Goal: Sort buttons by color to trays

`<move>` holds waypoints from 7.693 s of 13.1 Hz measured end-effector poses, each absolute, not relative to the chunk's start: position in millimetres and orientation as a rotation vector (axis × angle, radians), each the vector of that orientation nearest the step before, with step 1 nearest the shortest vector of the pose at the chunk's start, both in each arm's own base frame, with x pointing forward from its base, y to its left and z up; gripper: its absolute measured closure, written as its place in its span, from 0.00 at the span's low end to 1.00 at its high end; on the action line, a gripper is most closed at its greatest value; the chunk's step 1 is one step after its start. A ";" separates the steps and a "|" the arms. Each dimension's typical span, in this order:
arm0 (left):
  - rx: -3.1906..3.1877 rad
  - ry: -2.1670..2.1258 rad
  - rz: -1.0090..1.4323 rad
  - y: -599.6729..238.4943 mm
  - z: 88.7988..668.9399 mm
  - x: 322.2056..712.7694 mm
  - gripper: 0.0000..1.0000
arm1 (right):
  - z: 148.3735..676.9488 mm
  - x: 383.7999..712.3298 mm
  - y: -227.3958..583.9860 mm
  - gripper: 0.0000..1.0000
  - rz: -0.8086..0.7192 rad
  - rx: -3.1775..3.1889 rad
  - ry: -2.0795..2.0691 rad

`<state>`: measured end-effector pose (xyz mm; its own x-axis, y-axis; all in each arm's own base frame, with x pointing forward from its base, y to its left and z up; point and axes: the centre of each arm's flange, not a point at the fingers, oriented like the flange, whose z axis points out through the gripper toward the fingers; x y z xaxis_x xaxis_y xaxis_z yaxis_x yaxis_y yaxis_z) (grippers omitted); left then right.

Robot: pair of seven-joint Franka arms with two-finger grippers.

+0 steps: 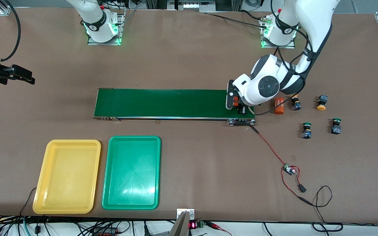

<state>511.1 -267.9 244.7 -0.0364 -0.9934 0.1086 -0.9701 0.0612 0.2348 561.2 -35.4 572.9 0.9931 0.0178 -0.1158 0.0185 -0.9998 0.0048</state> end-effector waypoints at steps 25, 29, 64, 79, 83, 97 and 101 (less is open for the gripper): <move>2.939 -0.312 -0.354 58.8 245.9 549.0 0.00 | 566.0 561.2 -29.6 0.00 -0.225 3.126 0.046; 2.974 -0.121 -0.428 66.2 232.1 534.3 0.00 | 566.0 561.3 -29.6 0.00 -0.226 3.126 0.046; 3.022 -0.125 -0.324 -242.1 308.7 504.6 0.67 | 565.0 562.7 -24.5 0.00 -0.221 3.127 0.058; 2.938 -0.077 -0.298 -246.9 262.0 528.0 0.45 | 564.7 562.7 -24.4 0.00 -0.222 3.127 0.060; 2.933 -0.050 -0.196 -240.6 295.9 551.2 0.05 | 564.6 562.8 -24.2 0.00 -0.223 3.127 0.061; 3.047 0.097 -0.258 161.7 276.5 564.8 0.00 | 535.6 536.6 2.4 0.00 -0.325 3.183 0.054; 2.988 -0.089 -0.372 196.6 233.7 527.8 0.00 | 525.9 502.0 79.6 0.00 -0.285 3.158 -0.002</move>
<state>527.8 196.6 233.7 0.9679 -0.0740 -0.2403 -0.0423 -0.9900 0.1347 502.0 79.6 525.9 0.9838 0.0014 -0.1793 -0.0039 -0.9996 -0.0292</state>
